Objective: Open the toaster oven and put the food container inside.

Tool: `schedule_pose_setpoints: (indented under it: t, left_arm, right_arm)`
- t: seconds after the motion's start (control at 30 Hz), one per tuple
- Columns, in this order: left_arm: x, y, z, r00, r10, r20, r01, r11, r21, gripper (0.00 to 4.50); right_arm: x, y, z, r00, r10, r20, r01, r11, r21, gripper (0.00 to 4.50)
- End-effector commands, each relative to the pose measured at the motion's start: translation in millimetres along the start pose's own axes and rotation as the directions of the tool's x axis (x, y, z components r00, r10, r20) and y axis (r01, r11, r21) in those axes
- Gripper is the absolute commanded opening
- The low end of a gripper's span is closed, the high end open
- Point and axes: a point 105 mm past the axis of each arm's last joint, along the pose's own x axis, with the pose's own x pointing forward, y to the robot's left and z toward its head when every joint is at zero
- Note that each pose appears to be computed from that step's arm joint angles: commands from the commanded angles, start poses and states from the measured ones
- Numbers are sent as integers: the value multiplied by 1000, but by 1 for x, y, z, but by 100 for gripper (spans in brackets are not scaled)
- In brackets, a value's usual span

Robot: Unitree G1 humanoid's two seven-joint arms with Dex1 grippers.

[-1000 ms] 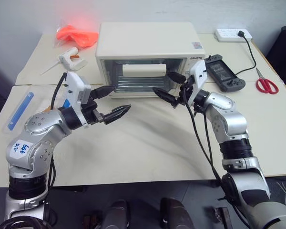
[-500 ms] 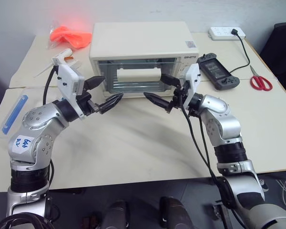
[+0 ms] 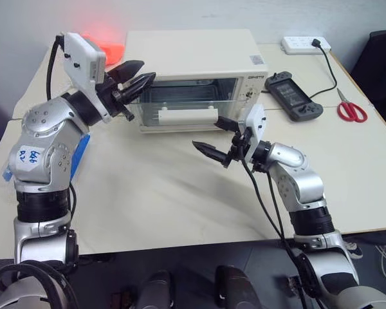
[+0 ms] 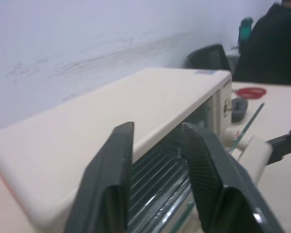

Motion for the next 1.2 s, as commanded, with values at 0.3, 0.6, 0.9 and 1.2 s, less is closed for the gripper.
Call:
schedule_pose_setpoints:
  t: [0.3, 0.6, 0.9, 1.2]
  left_arm:
    - [12, 27, -35, 984, 65, -169, -24, 972, 234, 2]
    - [13, 16, -42, 986, 0, -168, 28, 987, 161, 2]
    - [-8, -24, -37, 954, -226, -197, 248, 964, 97, 2]
    - [-30, -70, -99, 821, -375, -431, 416, 909, 2, 2]
  right_arm:
    - [-2, 8, 10, 999, -5, 45, 6, 1000, -23, 450]
    - [-14, 8, 15, 999, -24, 26, 25, 999, -39, 450]
    - [-102, 17, 32, 986, 8, -164, -8, 1000, -4, 450]
    - [-149, -9, 82, 979, -102, -176, 104, 995, -2, 450]
